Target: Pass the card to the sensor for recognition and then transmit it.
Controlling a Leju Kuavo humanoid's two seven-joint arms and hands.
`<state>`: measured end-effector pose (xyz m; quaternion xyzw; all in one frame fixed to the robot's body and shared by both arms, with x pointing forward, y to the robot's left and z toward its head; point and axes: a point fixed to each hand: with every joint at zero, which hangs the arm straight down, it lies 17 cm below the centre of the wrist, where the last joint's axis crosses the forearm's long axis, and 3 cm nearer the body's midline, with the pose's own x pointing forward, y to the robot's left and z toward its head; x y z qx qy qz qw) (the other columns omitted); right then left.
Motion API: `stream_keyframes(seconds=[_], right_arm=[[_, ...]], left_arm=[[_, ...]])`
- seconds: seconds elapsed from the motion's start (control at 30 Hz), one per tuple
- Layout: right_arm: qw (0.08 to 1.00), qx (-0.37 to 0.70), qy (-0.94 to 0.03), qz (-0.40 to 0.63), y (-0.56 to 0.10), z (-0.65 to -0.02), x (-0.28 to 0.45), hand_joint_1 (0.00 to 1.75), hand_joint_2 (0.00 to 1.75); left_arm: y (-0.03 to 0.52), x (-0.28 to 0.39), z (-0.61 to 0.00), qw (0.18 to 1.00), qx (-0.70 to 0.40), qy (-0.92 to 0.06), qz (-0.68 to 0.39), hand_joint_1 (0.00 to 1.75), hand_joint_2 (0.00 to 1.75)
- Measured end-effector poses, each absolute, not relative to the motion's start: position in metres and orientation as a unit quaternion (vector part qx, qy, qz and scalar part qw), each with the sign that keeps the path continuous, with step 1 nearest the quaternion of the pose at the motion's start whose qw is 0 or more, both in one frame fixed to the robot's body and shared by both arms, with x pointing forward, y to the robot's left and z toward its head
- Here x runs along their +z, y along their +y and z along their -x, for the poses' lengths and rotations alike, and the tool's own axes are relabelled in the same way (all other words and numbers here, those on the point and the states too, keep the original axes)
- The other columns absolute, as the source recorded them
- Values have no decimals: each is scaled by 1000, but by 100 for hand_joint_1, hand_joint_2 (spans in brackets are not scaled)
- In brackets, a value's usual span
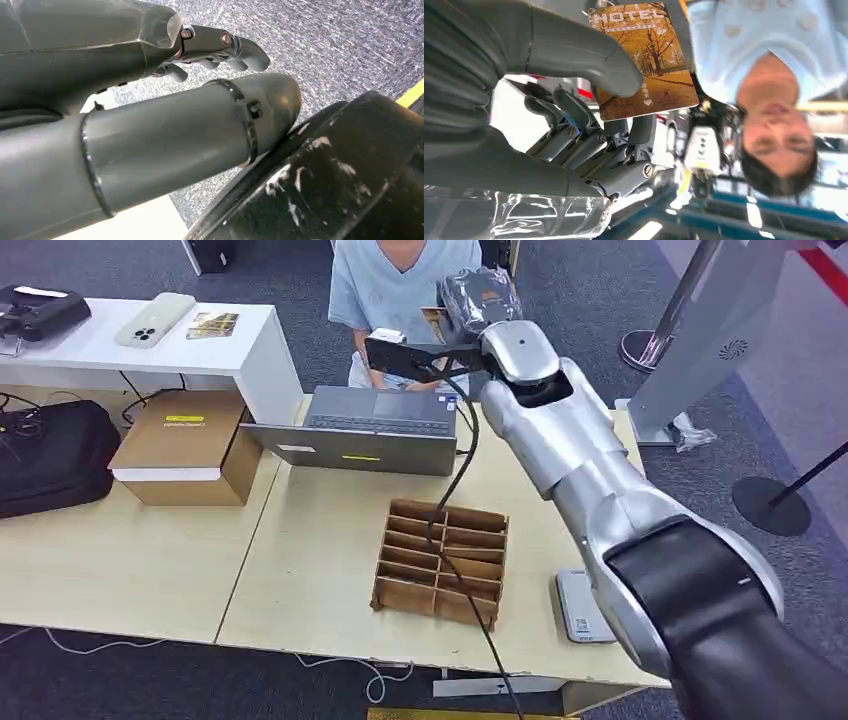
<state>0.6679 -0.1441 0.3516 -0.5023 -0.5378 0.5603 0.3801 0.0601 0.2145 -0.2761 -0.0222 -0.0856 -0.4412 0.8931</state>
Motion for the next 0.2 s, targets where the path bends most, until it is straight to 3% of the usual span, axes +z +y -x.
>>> stream_keyframes(seconds=[0.2], right_arm=[[410,559,-527,491,-158,-672,338,175,175]], left_arm=[[214,-276,-60,893,-442,-86,24,0,0]])
